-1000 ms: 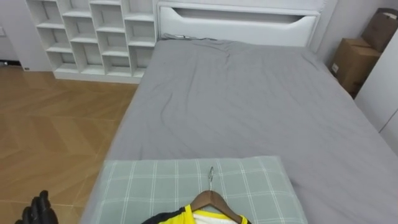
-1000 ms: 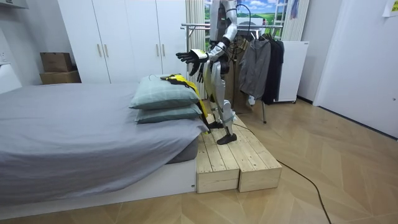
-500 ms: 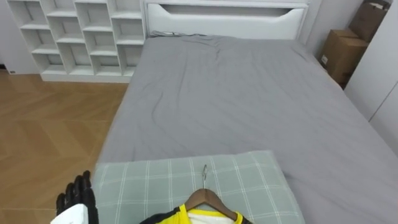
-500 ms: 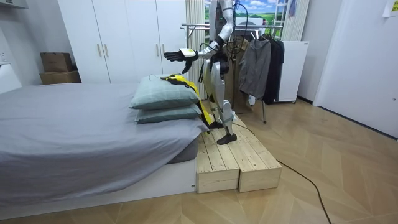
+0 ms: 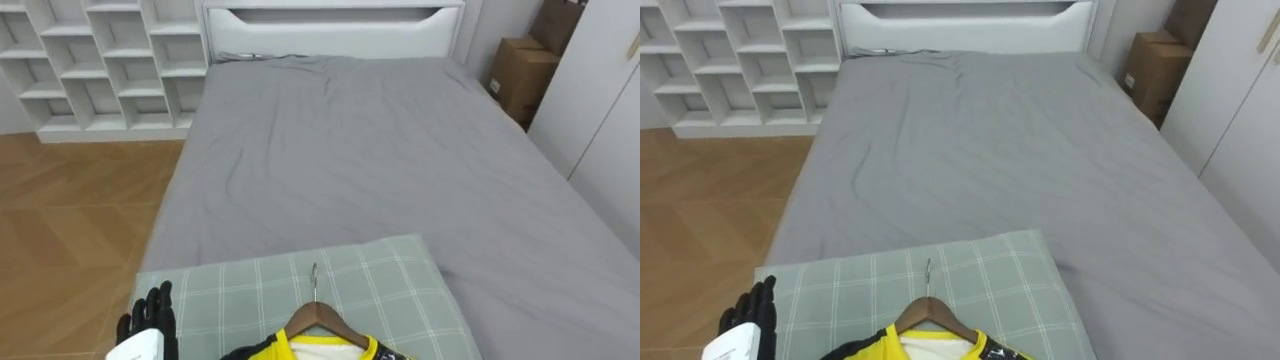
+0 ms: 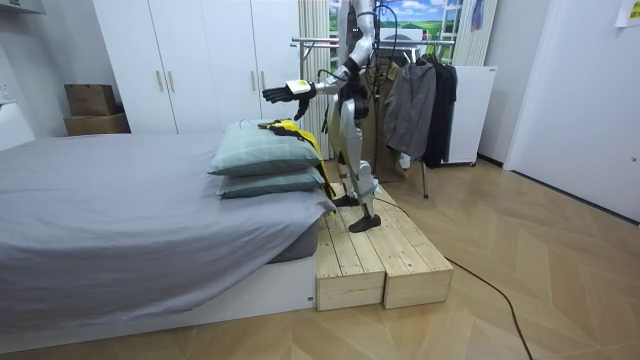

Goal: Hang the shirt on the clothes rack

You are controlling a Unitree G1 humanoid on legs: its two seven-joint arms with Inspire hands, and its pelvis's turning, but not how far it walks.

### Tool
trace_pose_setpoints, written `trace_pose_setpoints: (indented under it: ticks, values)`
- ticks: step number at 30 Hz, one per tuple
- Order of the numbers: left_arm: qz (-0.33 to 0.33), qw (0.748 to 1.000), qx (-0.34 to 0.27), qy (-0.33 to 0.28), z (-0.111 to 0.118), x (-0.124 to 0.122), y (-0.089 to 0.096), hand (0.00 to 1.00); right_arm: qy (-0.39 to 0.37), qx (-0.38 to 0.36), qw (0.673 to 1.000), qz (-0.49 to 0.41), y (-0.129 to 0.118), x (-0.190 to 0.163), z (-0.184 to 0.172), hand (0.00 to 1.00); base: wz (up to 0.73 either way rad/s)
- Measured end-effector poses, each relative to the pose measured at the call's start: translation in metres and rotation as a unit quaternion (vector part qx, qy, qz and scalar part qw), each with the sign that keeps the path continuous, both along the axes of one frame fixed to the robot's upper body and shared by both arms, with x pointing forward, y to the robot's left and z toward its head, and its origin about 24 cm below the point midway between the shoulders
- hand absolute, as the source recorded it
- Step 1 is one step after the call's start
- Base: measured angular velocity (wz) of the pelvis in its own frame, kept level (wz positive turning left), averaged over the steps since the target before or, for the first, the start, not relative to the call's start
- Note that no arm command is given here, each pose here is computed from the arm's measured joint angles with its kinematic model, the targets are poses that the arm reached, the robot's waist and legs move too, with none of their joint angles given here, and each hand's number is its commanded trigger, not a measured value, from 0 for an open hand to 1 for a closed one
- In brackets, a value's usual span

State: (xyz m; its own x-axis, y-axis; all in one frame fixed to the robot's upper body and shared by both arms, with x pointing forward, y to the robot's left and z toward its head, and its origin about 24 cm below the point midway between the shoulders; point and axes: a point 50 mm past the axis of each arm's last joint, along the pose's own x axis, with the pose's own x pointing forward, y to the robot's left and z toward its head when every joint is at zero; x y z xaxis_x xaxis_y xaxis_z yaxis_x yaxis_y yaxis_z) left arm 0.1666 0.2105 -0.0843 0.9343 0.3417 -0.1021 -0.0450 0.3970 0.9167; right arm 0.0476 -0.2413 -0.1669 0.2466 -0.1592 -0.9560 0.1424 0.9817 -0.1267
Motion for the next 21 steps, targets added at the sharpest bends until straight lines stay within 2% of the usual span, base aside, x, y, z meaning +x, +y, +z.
trace_pose_setpoints:
  ticks: [6, 13, 21]
  values:
    - [0.0, 1.0, 0.0, 0.006, -0.001, -0.001, 0.0, 0.0, 0.0, -0.001, 1.0, 0.0, 0.0, 0.0, 0.0, 0.0, 0.0]
    - [0.005, 0.998, 0.003, 0.061, -0.015, -0.011, 0.005, 0.0, 0.0, 0.0, 1.0, 0.0, 0.0, 0.0, 0.0, 0.0, 0.0]
    - [0.0, 0.997, -0.001, 0.081, -0.017, -0.011, 0.005, 0.0, 0.0, 0.001, 1.0, -0.003, 0.001, 0.0, 0.0, 0.0, -0.05]
